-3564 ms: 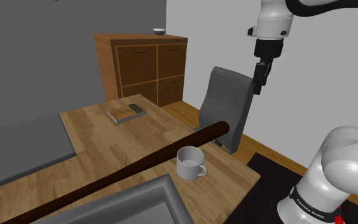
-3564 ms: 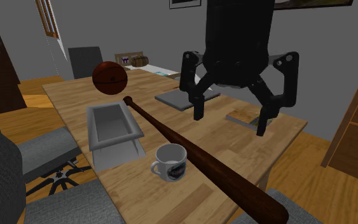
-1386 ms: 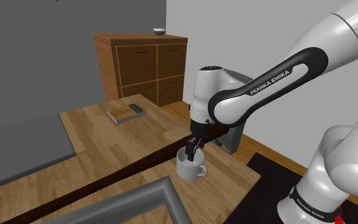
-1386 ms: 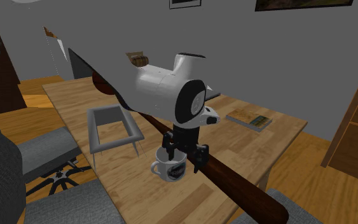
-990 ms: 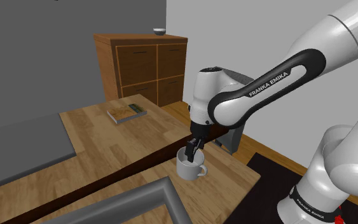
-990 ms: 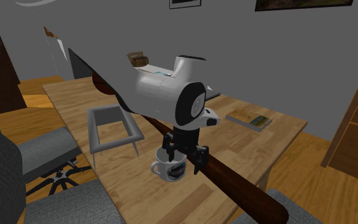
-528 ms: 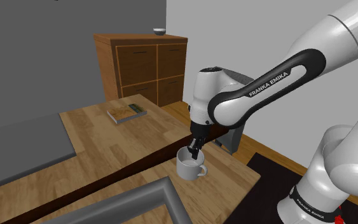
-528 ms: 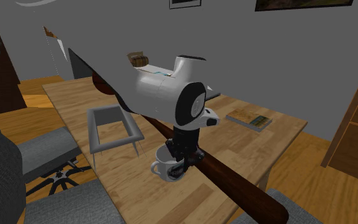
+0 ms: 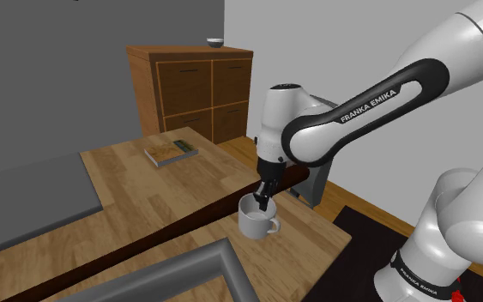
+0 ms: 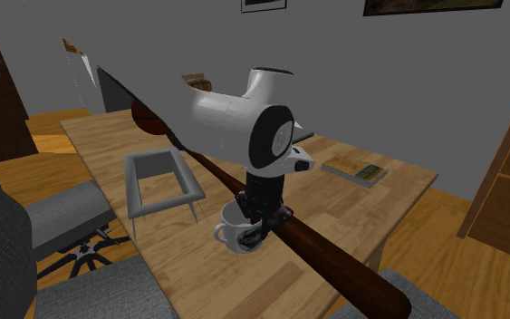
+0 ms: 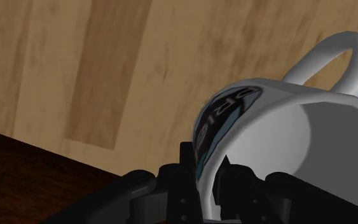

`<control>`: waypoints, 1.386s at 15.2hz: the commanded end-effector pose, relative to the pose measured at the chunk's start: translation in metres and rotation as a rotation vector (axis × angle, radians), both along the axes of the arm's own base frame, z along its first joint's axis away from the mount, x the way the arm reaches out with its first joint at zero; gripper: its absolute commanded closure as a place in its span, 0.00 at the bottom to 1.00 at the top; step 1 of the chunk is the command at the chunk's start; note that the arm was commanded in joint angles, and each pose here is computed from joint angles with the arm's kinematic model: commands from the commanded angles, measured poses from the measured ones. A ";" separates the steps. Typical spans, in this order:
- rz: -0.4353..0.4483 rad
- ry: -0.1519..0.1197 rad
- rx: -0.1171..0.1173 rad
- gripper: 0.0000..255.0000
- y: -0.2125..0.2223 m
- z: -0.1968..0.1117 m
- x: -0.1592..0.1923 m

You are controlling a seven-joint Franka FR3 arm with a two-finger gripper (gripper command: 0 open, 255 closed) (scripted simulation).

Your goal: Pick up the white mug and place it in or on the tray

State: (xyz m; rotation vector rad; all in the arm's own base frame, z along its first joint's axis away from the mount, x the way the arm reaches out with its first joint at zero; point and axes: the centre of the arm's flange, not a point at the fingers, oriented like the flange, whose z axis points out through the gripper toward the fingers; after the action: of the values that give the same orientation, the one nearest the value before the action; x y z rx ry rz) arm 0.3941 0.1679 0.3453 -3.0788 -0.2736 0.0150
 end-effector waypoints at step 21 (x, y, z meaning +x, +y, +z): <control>0.000 0.000 0.000 1.00 -0.001 0.115 0.000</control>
State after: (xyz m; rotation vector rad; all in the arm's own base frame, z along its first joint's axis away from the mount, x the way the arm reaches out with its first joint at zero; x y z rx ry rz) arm 0.3942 0.1680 0.4548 -3.0786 -0.2738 0.0148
